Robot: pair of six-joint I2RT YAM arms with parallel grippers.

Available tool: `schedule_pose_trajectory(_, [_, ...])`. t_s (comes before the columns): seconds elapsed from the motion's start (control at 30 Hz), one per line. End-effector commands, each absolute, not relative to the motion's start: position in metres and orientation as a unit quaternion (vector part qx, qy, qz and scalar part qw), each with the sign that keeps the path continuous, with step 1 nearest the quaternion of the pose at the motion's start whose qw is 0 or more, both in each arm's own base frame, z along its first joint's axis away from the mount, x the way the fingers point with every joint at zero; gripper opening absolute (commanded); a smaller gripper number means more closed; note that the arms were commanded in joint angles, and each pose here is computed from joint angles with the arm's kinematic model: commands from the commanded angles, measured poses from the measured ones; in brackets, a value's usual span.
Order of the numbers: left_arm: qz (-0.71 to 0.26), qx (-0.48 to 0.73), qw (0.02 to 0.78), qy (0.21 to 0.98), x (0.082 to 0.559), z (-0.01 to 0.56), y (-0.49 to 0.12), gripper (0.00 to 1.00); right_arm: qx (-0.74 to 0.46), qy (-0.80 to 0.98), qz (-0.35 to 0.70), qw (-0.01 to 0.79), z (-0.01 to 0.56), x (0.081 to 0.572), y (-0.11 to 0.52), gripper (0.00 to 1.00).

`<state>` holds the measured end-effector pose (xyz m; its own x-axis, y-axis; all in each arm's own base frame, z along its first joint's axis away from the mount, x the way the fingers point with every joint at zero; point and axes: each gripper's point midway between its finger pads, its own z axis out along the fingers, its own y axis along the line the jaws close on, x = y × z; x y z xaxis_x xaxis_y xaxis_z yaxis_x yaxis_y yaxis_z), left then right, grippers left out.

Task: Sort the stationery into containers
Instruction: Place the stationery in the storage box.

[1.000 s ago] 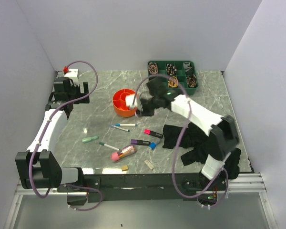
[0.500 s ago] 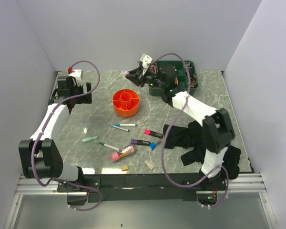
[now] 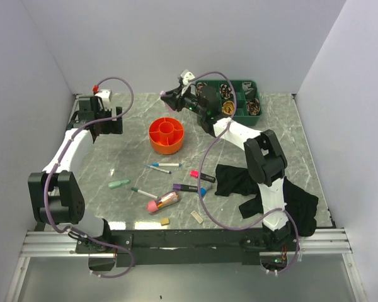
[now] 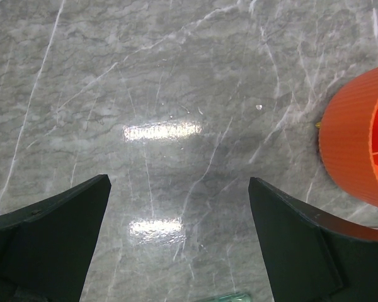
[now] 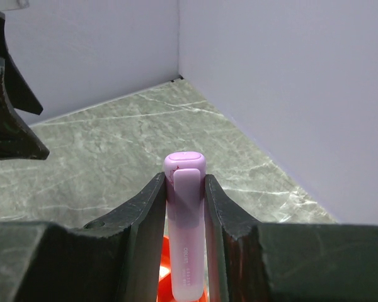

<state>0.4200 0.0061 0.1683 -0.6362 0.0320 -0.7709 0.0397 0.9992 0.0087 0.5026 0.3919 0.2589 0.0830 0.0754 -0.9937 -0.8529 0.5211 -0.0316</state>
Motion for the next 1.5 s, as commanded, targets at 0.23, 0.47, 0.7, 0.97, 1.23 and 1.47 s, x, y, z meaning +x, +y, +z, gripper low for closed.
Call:
schedule_pose_trajectory(0.23, [0.005, 0.022, 0.442, 0.897, 0.435, 0.182, 0.011, 0.99, -0.326, 0.592, 0.356, 0.645, 0.237, 0.515, 0.394, 0.00])
schedule_pose_trajectory(0.47, [0.003, 0.019, 0.445, 0.895, 0.433, 0.182, 0.010, 0.99, -0.326, 0.625, 0.343, 0.621, 0.212, 0.519, 0.392, 0.00])
schedule_pose_trajectory(0.7, [0.004, 0.019, 0.451, 0.892, 0.429, 0.187, 0.010, 0.99, -0.339, 0.637, 0.335, 0.606, 0.201, 0.515, 0.390, 0.33])
schedule_pose_trajectory(0.97, [-0.002, 0.020, 0.471, 0.882, 0.424, 0.201, 0.008, 0.99, -0.337, 0.633, 0.327, 0.615, 0.232, 0.503, 0.380, 0.67])
schedule_pose_trajectory(1.23, [-0.002, 0.018, 0.517, 0.856, 0.425, 0.230, 0.009, 1.00, -0.405, 0.669, 0.259, 0.567, 0.248, 0.451, 0.336, 0.75])
schedule_pose_trajectory(1.47, [-0.019, -0.010, 0.550, 0.835, 0.415, 0.251, 0.006, 0.99, -0.610, 0.688, 0.134, 0.369, 0.140, 0.361, 0.278, 0.75])
